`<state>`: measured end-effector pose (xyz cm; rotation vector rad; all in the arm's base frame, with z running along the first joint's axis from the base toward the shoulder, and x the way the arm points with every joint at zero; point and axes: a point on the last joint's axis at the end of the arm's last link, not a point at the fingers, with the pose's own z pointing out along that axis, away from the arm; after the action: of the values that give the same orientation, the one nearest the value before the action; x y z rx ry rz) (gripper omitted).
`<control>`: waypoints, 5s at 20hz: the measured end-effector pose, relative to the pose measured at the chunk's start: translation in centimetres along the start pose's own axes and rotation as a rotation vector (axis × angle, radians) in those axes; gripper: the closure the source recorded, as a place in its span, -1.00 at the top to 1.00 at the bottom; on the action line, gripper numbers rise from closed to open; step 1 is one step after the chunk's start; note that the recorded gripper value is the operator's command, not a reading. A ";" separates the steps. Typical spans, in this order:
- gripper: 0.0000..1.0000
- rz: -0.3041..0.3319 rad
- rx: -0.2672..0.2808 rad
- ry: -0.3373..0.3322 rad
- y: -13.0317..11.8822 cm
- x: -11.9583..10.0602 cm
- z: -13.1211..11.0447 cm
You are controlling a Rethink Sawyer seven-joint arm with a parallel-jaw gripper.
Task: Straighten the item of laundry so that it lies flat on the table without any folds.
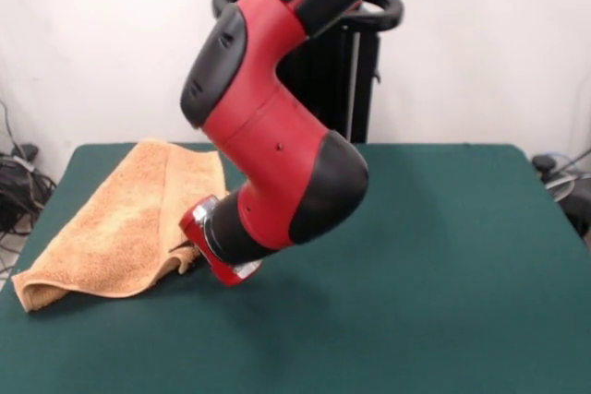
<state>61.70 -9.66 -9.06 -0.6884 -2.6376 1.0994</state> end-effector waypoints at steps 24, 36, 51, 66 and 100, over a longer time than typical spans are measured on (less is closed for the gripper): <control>-1.00 0.136 0.268 0.244 5.0 -5.0 -1.2; -1.00 0.191 0.292 0.243 6.8 -6.6 -2.5; -1.00 0.220 0.255 0.226 7.9 -7.0 -4.6; -1.00 0.214 0.079 0.265 11.6 -8.1 -10.5; -1.00 0.232 -0.002 0.290 14.7 -9.3 -14.6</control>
<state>79.97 3.86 -9.32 -1.0876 -2.3574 0.9668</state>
